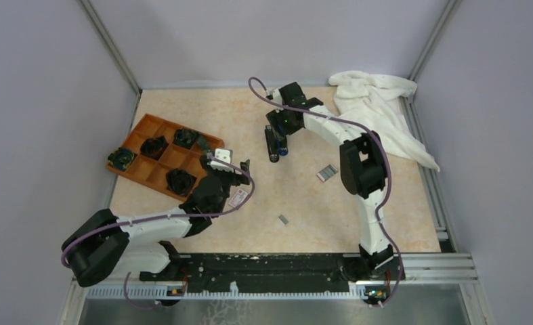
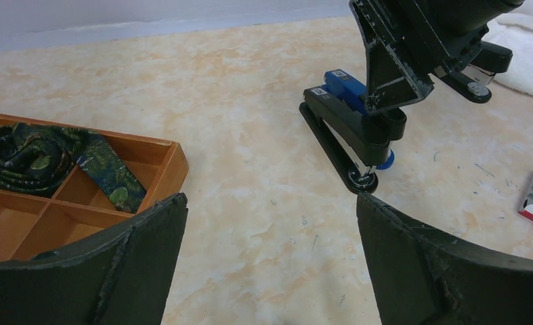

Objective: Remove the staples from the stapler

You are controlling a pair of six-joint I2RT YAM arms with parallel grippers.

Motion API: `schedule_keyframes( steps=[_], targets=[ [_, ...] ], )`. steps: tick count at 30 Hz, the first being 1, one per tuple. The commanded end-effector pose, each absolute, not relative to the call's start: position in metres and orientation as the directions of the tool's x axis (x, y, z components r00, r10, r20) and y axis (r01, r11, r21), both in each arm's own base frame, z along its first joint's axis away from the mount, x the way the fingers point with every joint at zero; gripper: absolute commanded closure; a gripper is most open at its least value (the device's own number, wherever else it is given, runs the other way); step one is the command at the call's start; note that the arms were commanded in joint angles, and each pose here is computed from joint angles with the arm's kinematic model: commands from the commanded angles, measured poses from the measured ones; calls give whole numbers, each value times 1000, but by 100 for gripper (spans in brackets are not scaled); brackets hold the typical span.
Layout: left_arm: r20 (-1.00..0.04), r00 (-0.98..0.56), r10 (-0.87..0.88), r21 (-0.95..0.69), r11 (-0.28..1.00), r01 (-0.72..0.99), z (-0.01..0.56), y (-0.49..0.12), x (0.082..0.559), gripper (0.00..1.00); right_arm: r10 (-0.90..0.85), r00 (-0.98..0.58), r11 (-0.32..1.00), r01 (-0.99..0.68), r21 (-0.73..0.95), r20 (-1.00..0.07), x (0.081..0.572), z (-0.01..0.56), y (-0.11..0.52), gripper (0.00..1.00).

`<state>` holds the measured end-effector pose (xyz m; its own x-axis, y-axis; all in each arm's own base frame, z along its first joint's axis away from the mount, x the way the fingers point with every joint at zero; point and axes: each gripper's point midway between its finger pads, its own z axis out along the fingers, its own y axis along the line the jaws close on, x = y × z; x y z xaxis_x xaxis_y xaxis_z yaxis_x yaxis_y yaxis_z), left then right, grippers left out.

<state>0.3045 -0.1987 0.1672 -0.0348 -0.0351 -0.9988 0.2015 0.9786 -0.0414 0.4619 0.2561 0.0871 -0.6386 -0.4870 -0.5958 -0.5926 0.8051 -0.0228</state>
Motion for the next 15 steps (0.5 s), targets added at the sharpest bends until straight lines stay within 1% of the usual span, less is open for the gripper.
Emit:
schedule_keyframes(
  steps=[1, 5, 7, 8, 9, 10, 13, 15],
  targets=[
    [-998, -20, -65, -67, 979, 192, 175, -196, 304, 1, -491, -623, 815, -575, -69, -609, 477, 92, 260, 37],
    [-997, -19, -74, -76, 976, 202, 175, -195, 301, 1, -512, -623, 816, -568, -107, -592, 479, 89, 253, 41],
    [-996, -24, -92, -95, 970, 224, 175, -196, 297, 1, -524, -620, 812, -571, -123, -584, 478, 91, 249, 48],
    [-995, -27, -97, -101, 968, 229, 174, -196, 295, 1, -525, -620, 811, -571, -124, -583, 477, 91, 249, 49],
    [-994, -32, -104, -108, 966, 234, 174, -195, 294, 1, -528, -621, 810, -573, -124, -580, 477, 91, 249, 53],
    [-993, -37, -110, -116, 964, 239, 173, -196, 293, 1, -529, -622, 810, -573, -124, -577, 476, 91, 248, 55],
    [-991, -50, -121, -130, 957, 260, 170, -197, 288, 1, -533, -625, 808, -576, -124, -571, 475, 89, 247, 55],
    [-991, -51, -125, -135, 945, 296, 171, -200, 284, 1, -537, -626, 806, -579, -125, -565, 475, 86, 247, 53]
  ],
)
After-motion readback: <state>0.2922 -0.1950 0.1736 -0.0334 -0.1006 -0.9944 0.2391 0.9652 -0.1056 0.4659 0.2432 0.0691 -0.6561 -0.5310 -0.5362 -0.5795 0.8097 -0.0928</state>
